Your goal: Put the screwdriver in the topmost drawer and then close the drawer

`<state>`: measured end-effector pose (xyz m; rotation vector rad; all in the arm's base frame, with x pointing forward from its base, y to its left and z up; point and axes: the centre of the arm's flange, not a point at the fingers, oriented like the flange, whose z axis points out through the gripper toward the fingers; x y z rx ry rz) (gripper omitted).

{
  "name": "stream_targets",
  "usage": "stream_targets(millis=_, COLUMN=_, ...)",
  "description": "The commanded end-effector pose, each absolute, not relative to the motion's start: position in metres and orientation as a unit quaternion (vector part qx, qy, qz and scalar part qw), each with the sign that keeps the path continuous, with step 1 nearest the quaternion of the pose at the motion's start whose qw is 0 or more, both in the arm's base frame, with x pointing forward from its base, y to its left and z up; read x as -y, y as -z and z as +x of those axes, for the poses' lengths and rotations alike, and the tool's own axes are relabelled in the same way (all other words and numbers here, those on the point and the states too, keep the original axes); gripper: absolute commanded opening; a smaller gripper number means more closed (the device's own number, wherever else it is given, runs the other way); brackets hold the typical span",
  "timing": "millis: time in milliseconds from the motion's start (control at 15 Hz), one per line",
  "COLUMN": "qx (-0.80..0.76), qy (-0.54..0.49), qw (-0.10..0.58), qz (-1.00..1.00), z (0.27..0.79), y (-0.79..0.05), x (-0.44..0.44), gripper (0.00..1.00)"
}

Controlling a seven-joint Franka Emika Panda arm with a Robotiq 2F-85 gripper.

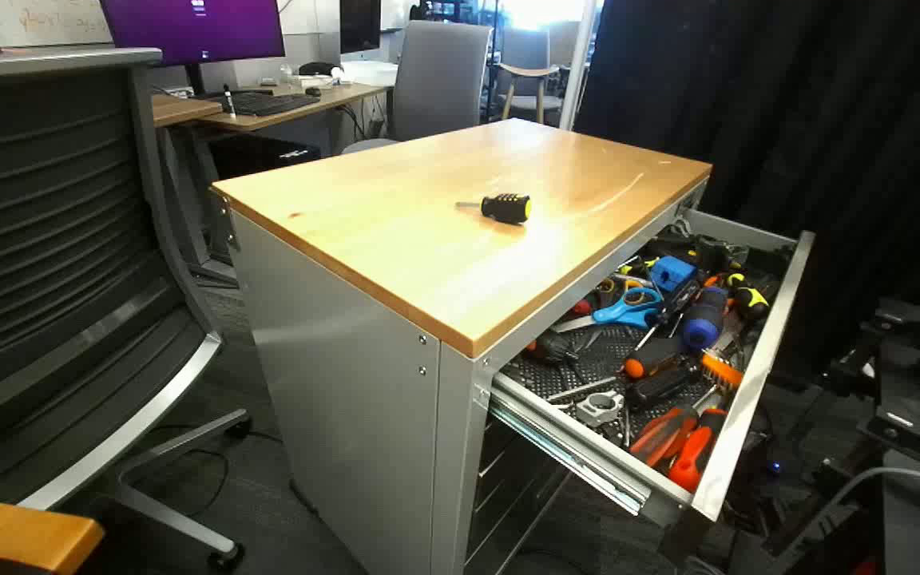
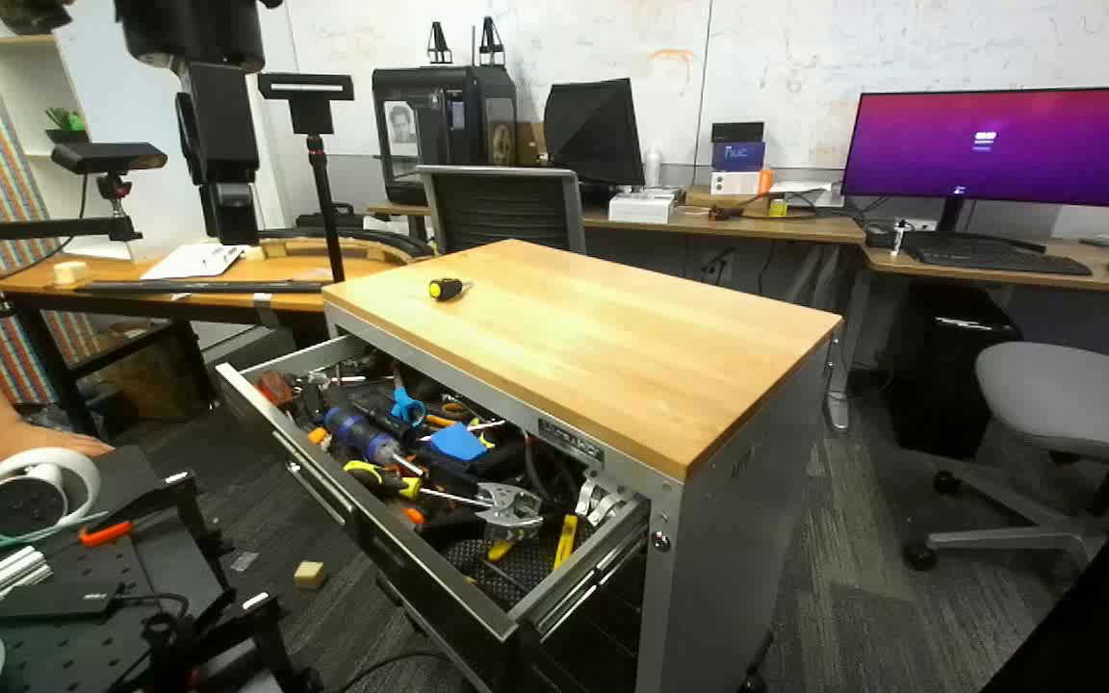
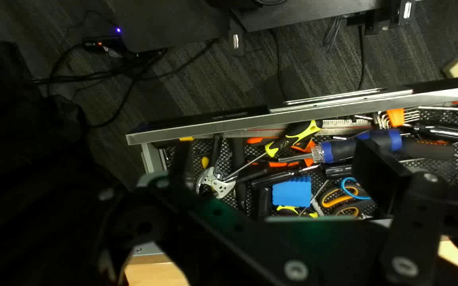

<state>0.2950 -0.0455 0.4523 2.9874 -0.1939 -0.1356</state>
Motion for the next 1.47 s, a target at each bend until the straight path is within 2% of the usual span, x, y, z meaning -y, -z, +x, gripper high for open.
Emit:
stream_targets(millis=0, qx=0.065, qy=0.044, qw=0.072, qz=0.994, z=0.295, y=-0.453, x=0.045, gripper=1.0)
stream_targets(millis=333, qx=0.065, qy=0.041, qw=0.072, qz=0.994, z=0.296, y=-0.455, x=0.046, gripper=1.0)
stream_targets(millis=733, qx=-0.02, qy=0.051, qw=0.068, qz=0.996, z=0.394, y=-0.451, x=-0.016, gripper=1.0)
stream_targets(millis=933, qx=-0.072, qy=0.067, qw=0.07, qz=0.993, z=0.421, y=-0.441, x=-0.055, gripper=1.0)
stream_targets(millis=1000, qx=-0.097, qy=0.057, qw=0.055, qz=0.992, z=0.448, y=-0.419, x=-0.073, gripper=1.0)
stream_targets(millis=1400, qx=-0.122, qy=0.016, qw=0.039, qz=0.992, z=0.533, y=-0.35, x=-0.147, gripper=1.0)
